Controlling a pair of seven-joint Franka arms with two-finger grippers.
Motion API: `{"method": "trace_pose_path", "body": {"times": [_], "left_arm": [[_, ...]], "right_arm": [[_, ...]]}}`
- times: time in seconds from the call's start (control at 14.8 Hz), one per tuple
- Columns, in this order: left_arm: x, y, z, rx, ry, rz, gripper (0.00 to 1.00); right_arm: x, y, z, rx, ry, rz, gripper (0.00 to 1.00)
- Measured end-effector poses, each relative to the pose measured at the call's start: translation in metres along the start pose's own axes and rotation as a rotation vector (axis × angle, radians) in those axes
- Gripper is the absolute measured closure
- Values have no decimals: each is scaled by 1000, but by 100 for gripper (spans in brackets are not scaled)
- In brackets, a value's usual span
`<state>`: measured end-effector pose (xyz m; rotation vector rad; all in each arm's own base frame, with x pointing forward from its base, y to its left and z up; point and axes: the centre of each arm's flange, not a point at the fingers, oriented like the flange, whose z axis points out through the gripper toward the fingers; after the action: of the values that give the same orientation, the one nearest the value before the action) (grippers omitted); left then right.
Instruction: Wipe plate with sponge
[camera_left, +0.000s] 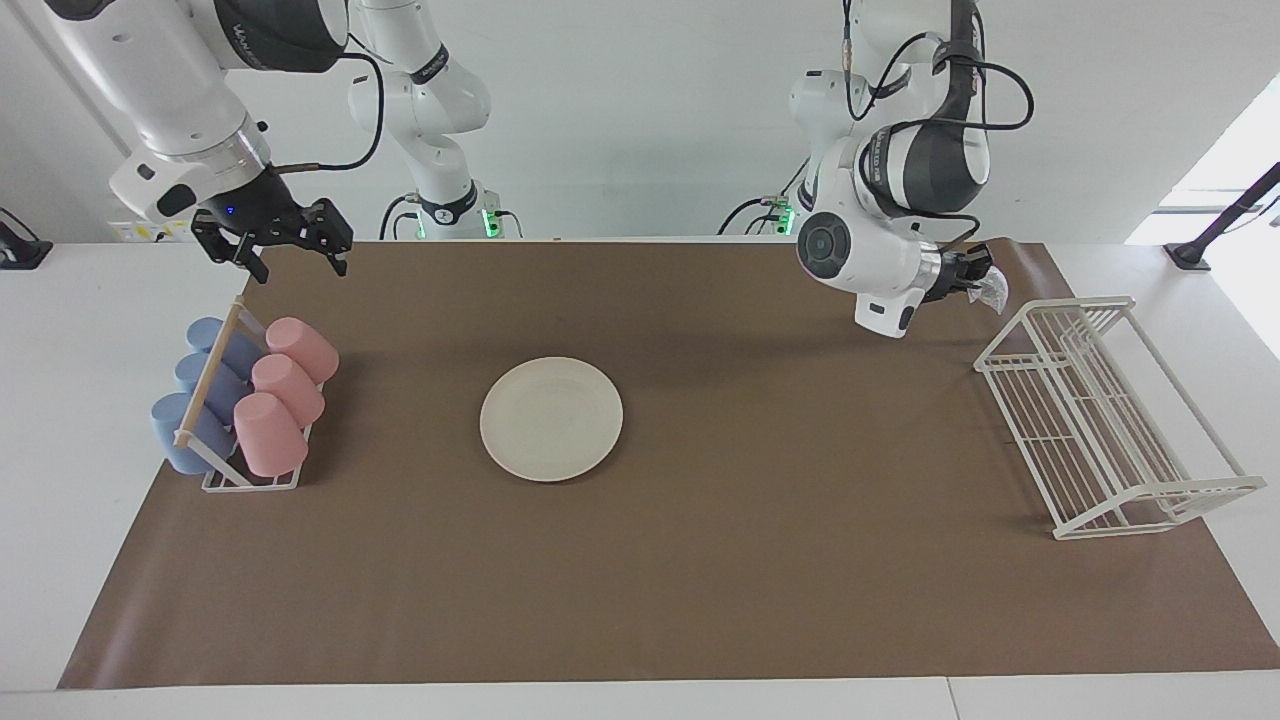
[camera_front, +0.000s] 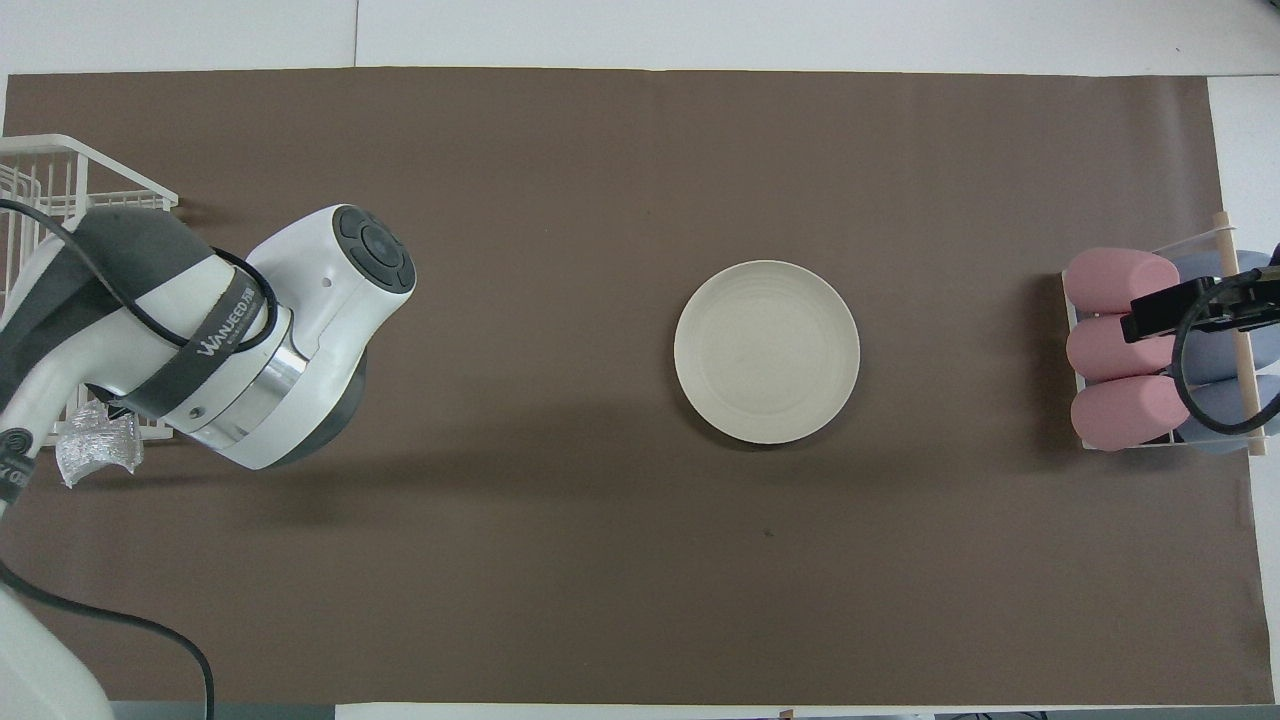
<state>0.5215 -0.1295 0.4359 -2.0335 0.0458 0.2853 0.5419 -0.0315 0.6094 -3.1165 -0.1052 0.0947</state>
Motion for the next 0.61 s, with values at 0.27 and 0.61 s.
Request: {"method": "trace_pose_path", "body": {"times": [0.27,0.61], "left_arm": [[49,4,10,133,22,-31,95],[103,4,33,162,74,-55,95]], "right_arm": [[0,3,-1,0,2,5,0],[0,2,-1,0,3,3,0]]}}
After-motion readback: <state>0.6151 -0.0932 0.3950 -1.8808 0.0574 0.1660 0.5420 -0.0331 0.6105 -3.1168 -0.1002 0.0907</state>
